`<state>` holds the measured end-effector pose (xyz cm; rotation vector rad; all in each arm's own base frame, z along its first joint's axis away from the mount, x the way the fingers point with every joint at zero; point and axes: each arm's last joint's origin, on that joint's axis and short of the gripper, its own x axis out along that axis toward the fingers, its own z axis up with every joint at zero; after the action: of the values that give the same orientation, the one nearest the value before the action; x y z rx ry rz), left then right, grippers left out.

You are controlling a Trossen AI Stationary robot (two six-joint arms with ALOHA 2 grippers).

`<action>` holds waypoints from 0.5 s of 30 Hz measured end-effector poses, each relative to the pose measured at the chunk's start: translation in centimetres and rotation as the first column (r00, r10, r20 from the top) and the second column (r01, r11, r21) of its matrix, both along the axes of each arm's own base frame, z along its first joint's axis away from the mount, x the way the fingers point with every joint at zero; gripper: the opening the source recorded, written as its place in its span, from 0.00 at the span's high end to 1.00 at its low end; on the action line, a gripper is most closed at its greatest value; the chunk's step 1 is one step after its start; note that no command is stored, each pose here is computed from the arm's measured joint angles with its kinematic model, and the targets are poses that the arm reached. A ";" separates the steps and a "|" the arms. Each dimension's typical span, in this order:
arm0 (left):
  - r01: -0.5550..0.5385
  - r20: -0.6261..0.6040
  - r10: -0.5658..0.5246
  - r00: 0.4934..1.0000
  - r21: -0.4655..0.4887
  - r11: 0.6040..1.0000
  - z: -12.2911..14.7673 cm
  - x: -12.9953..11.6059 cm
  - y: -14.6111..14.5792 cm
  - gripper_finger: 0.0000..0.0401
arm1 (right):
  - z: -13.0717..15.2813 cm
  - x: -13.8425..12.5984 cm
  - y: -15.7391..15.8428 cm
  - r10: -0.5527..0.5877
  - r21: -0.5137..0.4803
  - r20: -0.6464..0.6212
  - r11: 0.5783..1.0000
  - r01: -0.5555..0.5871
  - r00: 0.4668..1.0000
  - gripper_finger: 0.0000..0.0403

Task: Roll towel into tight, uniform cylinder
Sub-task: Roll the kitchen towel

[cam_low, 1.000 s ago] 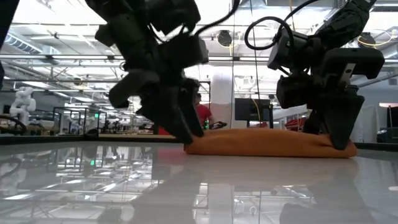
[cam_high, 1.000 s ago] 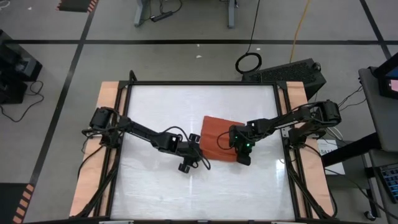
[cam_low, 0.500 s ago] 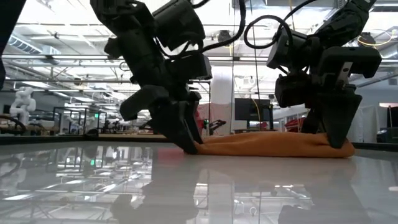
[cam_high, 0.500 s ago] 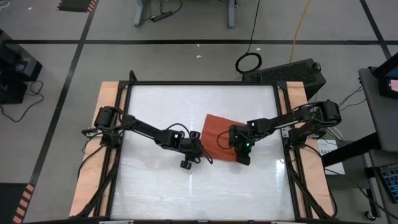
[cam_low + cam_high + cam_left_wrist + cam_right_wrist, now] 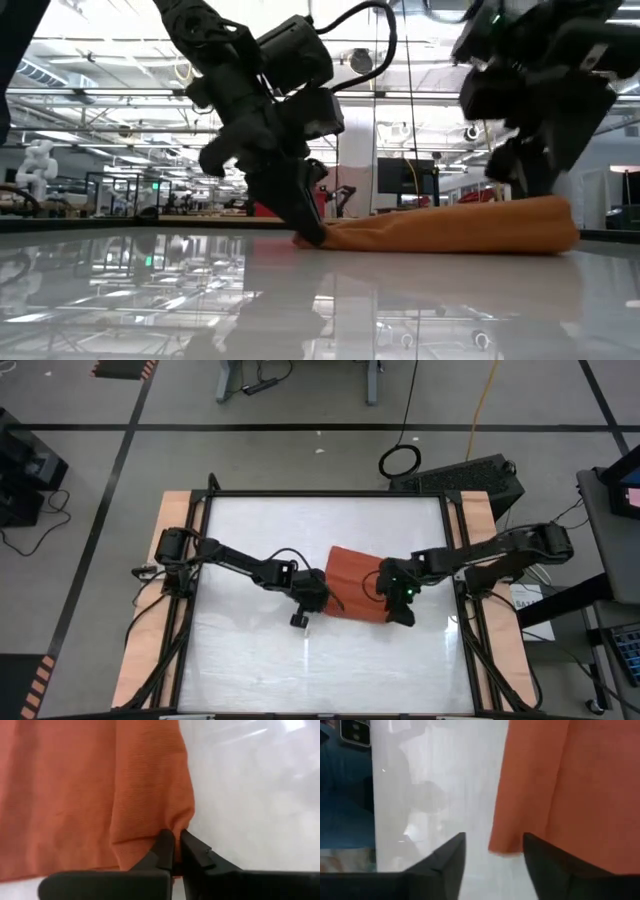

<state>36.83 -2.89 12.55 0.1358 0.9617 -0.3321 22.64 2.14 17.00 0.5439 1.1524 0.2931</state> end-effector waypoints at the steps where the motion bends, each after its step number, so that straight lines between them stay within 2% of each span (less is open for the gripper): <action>1: 0.004 -0.007 -0.005 1.000 -0.039 0.999 0.0 0.0 0.1 0.96 | 0.4 -0.3 0.3 0.007 -0.017 0.016 1.000 -0.007 1.000 0.49; 5: 0.013 -0.037 -0.021 0.999 -0.196 0.981 -0.1 -0.1 0.2 0.96 | 2.1 -1.3 2.0 0.109 -0.125 0.124 0.988 -0.093 0.986 0.43; 10: -0.011 -0.053 -0.009 0.999 -0.366 0.931 0.1 0.1 0.7 0.96 | 2.4 -2.1 5.0 0.247 -0.292 0.180 0.938 -0.188 0.952 0.44; 15: -0.036 -0.045 0.017 0.999 -0.448 0.893 0.4 0.4 1.2 0.96 | 1.4 -2.1 8.1 0.312 -0.406 0.196 0.889 -0.213 0.930 0.46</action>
<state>37.26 -1.67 12.97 -0.3094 0.9016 -0.5256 20.50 10.21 18.42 0.0009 0.9945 0.3542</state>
